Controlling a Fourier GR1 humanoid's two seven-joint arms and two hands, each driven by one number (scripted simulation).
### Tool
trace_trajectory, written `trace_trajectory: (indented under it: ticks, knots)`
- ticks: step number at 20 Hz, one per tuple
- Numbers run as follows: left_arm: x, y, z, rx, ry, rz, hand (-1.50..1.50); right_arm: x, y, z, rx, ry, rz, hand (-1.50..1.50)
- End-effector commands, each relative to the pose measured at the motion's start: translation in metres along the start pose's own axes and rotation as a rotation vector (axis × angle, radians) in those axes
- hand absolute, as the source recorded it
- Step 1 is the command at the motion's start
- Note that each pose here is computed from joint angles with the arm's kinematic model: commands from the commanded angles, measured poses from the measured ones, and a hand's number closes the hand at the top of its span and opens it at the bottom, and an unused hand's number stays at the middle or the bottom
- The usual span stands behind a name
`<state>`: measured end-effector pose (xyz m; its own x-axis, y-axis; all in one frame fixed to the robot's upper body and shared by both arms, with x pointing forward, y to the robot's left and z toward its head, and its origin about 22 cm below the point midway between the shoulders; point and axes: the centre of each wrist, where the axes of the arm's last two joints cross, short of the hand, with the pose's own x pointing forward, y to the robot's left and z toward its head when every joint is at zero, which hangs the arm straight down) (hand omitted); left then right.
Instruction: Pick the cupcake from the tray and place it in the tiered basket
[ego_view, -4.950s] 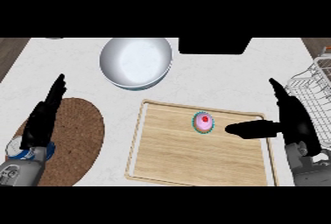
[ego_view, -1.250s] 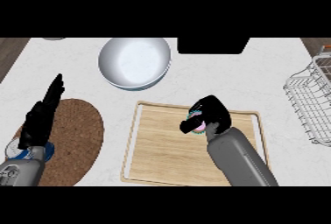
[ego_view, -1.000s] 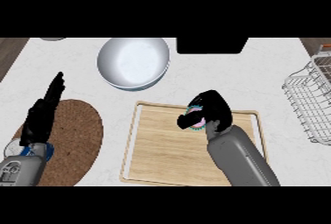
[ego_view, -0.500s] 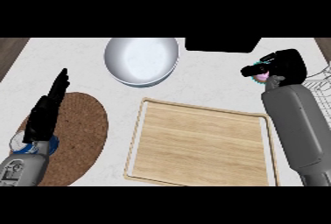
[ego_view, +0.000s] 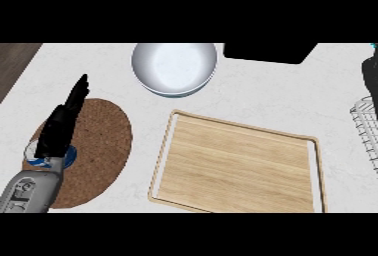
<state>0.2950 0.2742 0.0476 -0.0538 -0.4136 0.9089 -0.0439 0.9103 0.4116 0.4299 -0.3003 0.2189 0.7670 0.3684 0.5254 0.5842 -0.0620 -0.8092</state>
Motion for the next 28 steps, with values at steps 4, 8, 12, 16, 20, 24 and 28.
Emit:
trace_trajectory:
  ticks: [4,8,12,16,20,24,28]
  knots:
    - [0.003,-0.004,-0.004,-0.016,-0.009,-0.014,0.00,0.036,-0.033,-0.028,-0.241,0.281,0.115,1.50]
    - [-0.005,-0.020,0.001,0.002,0.026,0.004,0.00,0.058,-0.043,-0.020,-0.213,0.290,0.101,1.50]
    - [0.003,-0.008,-0.002,0.012,0.025,0.016,0.00,0.057,-0.040,-0.025,-0.224,0.293,0.032,1.50]
    - [-0.008,-0.001,-0.002,0.019,0.049,-0.009,0.00,0.050,-0.031,-0.037,-0.215,0.271,0.155,1.50]
    - [-0.009,-0.005,0.008,0.038,0.040,-0.010,0.00,0.021,-0.009,-0.057,-0.250,0.297,0.335,1.50]
    - [-0.013,0.006,0.009,0.034,0.051,-0.001,0.00,0.013,-0.010,-0.070,-0.262,0.351,0.543,1.50]
    - [-0.026,0.013,0.015,0.057,0.076,-0.006,0.00,0.008,-0.016,-0.081,-0.291,0.371,0.572,1.50]
